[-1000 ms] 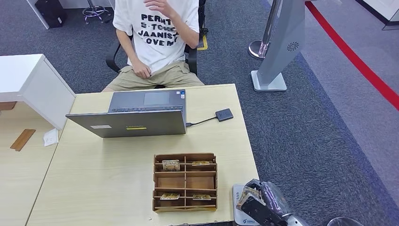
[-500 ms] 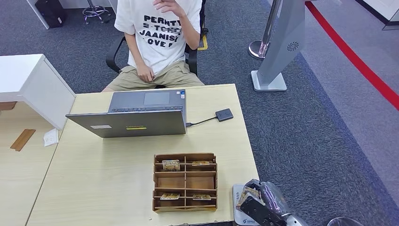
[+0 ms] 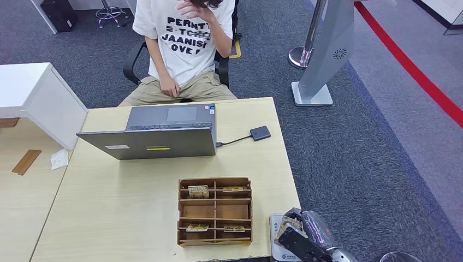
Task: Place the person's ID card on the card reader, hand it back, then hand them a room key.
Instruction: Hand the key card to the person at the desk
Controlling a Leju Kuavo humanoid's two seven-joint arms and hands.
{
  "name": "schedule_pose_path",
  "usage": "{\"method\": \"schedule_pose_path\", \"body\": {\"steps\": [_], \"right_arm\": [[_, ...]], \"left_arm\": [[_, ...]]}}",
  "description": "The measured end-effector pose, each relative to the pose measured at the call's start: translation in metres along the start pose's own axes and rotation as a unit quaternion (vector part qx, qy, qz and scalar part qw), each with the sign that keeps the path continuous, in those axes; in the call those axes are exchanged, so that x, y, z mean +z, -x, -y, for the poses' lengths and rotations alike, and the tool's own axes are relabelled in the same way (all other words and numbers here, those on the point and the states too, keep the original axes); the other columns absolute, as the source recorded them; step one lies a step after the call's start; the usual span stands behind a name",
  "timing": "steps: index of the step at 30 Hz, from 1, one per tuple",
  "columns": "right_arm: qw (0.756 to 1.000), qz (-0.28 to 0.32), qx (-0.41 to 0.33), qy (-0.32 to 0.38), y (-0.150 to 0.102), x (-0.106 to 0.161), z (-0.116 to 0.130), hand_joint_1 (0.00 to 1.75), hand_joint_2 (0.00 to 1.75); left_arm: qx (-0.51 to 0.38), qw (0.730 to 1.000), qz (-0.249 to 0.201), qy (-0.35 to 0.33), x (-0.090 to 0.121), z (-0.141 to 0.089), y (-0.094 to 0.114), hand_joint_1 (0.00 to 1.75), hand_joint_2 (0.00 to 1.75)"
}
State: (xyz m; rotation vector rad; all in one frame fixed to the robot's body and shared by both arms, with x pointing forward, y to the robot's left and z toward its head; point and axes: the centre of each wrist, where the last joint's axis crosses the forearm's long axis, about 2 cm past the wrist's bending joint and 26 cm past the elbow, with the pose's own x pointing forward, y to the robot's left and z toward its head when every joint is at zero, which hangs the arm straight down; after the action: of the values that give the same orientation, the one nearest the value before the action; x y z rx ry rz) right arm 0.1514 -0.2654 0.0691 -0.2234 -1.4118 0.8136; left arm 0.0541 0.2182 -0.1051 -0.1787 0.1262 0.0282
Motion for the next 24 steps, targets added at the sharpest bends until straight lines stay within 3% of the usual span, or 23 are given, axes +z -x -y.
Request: {"method": "schedule_pose_path", "body": {"steps": [24], "right_arm": [[1.000,0.000,0.009,-0.008,-0.001,-0.012,-0.002,1.75,1.75]], "left_arm": [[-0.001,1.000,-0.001,0.000,0.000,0.000,0.000,0.00,0.00]]}}
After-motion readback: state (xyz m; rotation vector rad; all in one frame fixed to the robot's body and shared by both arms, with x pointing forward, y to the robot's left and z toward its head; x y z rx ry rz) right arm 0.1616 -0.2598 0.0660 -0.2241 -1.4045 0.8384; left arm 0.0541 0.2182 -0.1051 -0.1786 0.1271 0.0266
